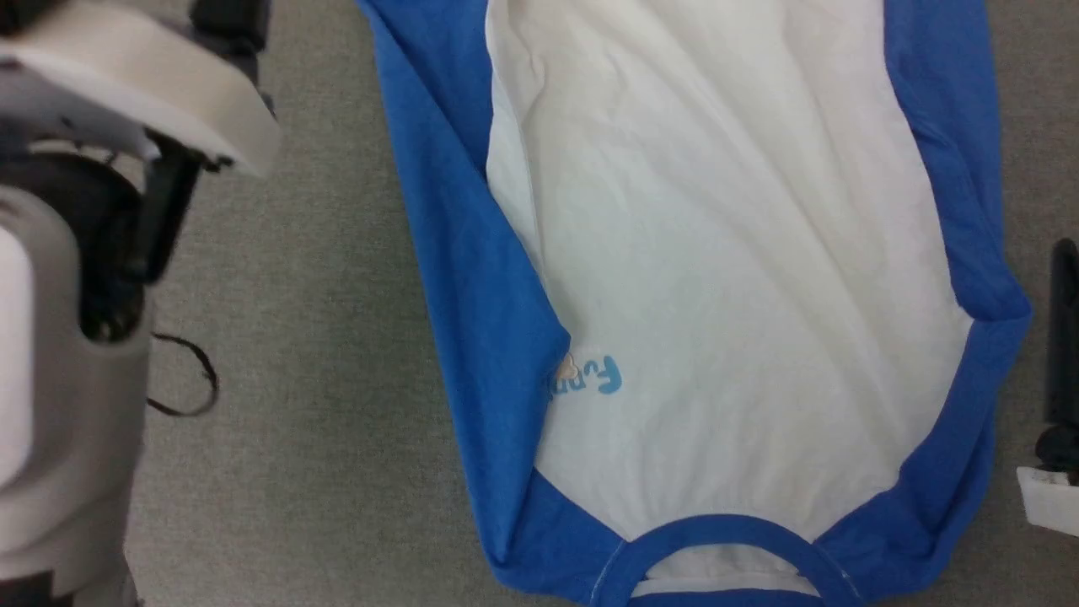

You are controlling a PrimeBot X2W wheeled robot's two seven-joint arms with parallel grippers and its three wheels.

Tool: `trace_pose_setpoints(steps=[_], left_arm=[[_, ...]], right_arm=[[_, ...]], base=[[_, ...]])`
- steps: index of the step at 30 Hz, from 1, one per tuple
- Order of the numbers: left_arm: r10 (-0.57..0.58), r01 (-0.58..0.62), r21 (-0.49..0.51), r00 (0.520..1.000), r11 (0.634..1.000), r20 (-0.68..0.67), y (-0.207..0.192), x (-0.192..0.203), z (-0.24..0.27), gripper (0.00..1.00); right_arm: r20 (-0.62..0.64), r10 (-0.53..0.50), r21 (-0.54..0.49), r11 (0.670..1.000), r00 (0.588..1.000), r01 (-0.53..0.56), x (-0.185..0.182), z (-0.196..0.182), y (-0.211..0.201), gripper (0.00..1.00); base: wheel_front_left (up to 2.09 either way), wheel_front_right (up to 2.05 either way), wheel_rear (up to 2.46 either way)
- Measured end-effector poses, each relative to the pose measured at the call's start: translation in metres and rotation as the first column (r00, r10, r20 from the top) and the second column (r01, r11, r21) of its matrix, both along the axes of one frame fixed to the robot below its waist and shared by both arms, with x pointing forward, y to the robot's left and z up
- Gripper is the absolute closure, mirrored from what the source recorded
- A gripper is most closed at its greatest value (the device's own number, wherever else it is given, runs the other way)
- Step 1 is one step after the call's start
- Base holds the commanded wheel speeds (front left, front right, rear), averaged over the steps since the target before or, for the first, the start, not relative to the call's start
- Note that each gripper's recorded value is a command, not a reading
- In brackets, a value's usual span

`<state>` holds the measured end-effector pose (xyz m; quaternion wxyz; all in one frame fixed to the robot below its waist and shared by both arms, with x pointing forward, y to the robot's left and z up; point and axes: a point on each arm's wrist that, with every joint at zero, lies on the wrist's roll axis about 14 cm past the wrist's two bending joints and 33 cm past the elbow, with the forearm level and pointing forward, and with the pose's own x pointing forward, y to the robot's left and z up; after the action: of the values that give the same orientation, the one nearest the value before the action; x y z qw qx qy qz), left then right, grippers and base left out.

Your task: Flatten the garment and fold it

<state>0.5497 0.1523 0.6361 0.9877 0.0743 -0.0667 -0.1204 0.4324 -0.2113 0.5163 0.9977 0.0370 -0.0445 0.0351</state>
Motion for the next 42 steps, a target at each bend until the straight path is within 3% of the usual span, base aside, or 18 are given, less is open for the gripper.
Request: trace_pose_setpoints(steps=[6,13,22,31,32,33,34,42], left_arm=[[0.065,-0.056,0.052,0.98,0.997,-0.186,0.021,0.061,-0.038,0.0],[0.092,-0.067,0.085,0.932,0.994,-0.352,0.025,0.101,-0.103,0.0],[0.089,-0.035,0.105,0.819,0.994,-0.567,0.018,0.114,-0.201,0.0],[0.087,-0.036,0.091,0.748,0.995,-0.658,0.01,0.116,-0.247,0.0],[0.09,-0.039,0.091,0.741,0.995,-0.665,0.01,0.116,-0.249,0.05],[0.09,-0.039,0.091,0.74,0.995,-0.667,0.01,0.116,-0.251,0.67],[0.088,-0.037,0.09,0.74,0.995,-0.667,0.01,0.117,-0.253,1.0],[0.076,-0.038,0.074,0.77,0.997,-0.634,0.009,0.121,-0.246,1.0]], right_arm=[[-0.048,0.012,-0.011,1.0,0.999,-0.013,0.022,-0.027,-0.005,0.0],[-0.147,0.02,-0.01,1.0,0.989,-0.021,0.033,-0.07,-0.009,0.0],[-0.236,0.007,-0.029,0.999,0.972,-0.014,0.037,-0.108,-0.021,0.0],[-0.28,-0.03,-0.059,0.998,0.96,0.014,0.03,-0.123,-0.037,0.0],[-0.282,-0.032,-0.061,0.998,0.959,0.015,0.03,-0.123,-0.038,0.0],[-0.282,-0.034,-0.064,0.998,0.959,0.016,0.03,-0.124,-0.039,0.0],[-0.282,-0.036,-0.065,0.998,0.959,0.019,0.03,-0.124,-0.04,0.0],[-0.285,-0.045,-0.068,0.997,0.958,0.027,0.029,-0.126,-0.043,0.0]], base=[[0.0,0.0,0.0],[0.0,0.0,0.0],[0.0,0.0,0.0],[0.0,0.0,0.0],[0.0,0.0,0.0],[0.0,0.0,0.0],[0.0,0.0,0.0],[0.0,0.0,0.0]])
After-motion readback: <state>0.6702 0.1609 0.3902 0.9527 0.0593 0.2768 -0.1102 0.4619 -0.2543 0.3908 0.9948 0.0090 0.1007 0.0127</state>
